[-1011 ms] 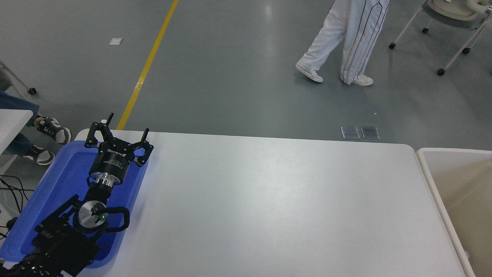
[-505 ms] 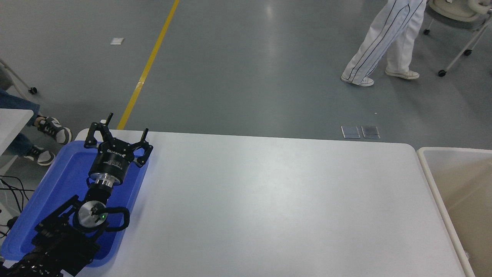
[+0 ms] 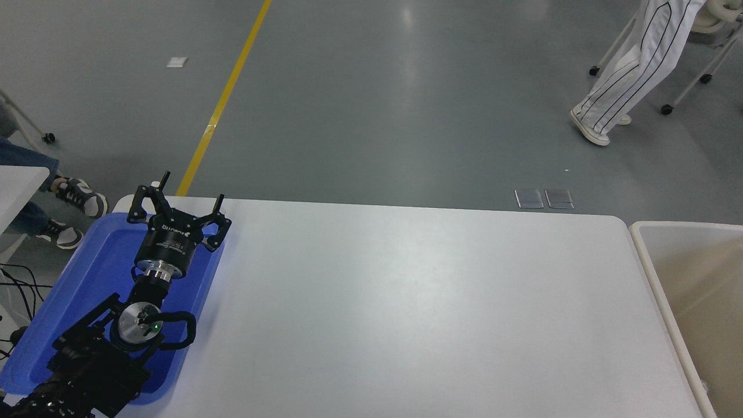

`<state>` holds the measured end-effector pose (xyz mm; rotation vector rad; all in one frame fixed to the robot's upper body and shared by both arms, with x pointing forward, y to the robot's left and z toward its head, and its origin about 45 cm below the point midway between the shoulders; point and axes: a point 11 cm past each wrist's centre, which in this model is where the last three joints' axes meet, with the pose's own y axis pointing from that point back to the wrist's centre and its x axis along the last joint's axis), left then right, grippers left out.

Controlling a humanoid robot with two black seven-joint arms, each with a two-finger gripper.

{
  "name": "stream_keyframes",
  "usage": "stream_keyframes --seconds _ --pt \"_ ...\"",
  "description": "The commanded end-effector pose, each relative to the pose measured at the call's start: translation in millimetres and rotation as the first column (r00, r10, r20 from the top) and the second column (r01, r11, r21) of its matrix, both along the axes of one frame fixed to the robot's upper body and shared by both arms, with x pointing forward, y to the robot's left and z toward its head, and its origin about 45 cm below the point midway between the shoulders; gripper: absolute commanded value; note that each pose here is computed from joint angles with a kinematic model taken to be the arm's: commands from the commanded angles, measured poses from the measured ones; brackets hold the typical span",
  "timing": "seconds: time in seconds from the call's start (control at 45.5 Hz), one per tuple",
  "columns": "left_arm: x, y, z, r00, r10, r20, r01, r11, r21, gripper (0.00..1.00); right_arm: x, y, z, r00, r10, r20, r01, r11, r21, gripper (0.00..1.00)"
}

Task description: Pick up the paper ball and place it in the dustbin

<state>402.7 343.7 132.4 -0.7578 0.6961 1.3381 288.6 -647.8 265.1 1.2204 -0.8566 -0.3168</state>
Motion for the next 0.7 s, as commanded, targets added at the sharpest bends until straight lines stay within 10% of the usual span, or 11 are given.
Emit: stream_keyframes --seconds 0.0,0.681 --pt "0.1 0.0 0.3 1.000 0.000 0.002 0.000 1.000 0.000 1.00 -9.8 -8.0 -35.2 0.995 -0.062 0.073 0.060 0.998 0.026 0.00" --pt "-0.4 0.1 -0.6 1.000 0.000 -0.001 0.000 1.000 0.000 1.00 -14.0 26.7 -156.9 0.927 0.036 0.374 0.058 0.970 -0.237 0.00"
